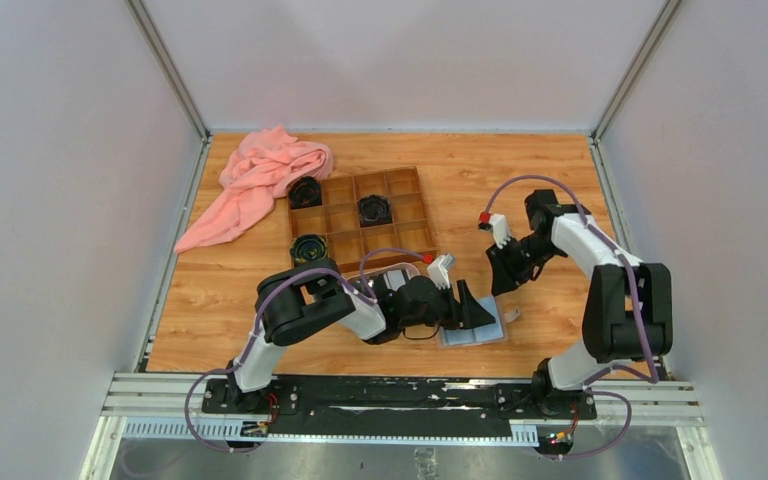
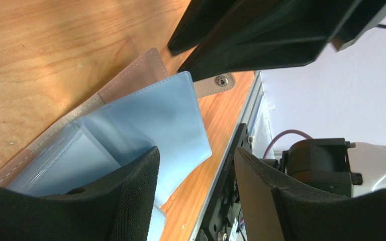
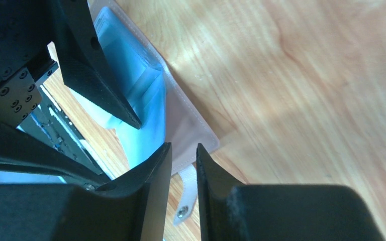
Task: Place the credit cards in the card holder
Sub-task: Open the card holder at the center of the board.
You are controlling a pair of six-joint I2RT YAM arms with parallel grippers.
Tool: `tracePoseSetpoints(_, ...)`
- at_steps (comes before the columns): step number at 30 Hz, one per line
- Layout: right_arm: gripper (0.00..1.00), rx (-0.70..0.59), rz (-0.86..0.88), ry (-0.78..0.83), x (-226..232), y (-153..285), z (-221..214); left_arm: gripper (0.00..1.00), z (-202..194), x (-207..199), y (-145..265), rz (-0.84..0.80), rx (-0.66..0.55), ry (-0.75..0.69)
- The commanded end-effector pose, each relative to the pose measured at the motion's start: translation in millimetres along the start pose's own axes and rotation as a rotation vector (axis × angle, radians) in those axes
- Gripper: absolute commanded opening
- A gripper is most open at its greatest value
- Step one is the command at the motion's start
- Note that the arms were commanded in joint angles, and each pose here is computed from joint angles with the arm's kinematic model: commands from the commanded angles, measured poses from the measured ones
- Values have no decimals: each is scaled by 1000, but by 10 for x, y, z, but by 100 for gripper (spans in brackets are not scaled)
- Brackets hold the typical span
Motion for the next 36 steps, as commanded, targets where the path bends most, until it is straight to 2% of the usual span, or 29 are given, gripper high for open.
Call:
tracePoseSetpoints(1, 32, -68, -97, 37, -16, 230, 46, 62, -13, 88, -44, 15, -6, -20)
tracePoseSetpoints(5, 32, -154, -180, 61, -3, 468, 49, 62, -11, 99, -50, 18, -9, -17)
tracePoseSetpoints(12, 32, -301, -238, 218, 223, 697, 175, 62, -9, 96, -62, 17, -10, -15)
tracePoseSetpoints(20, 32, -404, -201, 414, 529, 769, 245, 63, -6, 101, -69, 18, -11, -11)
tracePoseSetpoints(26, 30, -457, -111, 547, 802, 733, 205, 62, 2, 92, -84, 17, -14, -1)
tracePoseSetpoints(28, 25, -450, -100, 563, 826, 703, 168, 62, 6, 91, -82, 17, -15, 0)
tracePoseSetpoints(31, 9, -419, -128, 472, 685, 682, 160, 61, 19, 54, -63, 4, -20, -11)
tracePoseSetpoints(36, 3, -339, -85, 219, 365, 559, 124, 56, 29, 1, -31, -7, -23, -27)
Point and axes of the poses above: each gripper's point midway between its finger pads, its own y axis back along the fingers, its own x axis along the line the jaws close on, z = x × y, the point moved 5 cm from there along y, back along the fingers, and after that the axes turned 13 degrees about y, right-handed, at the moved point
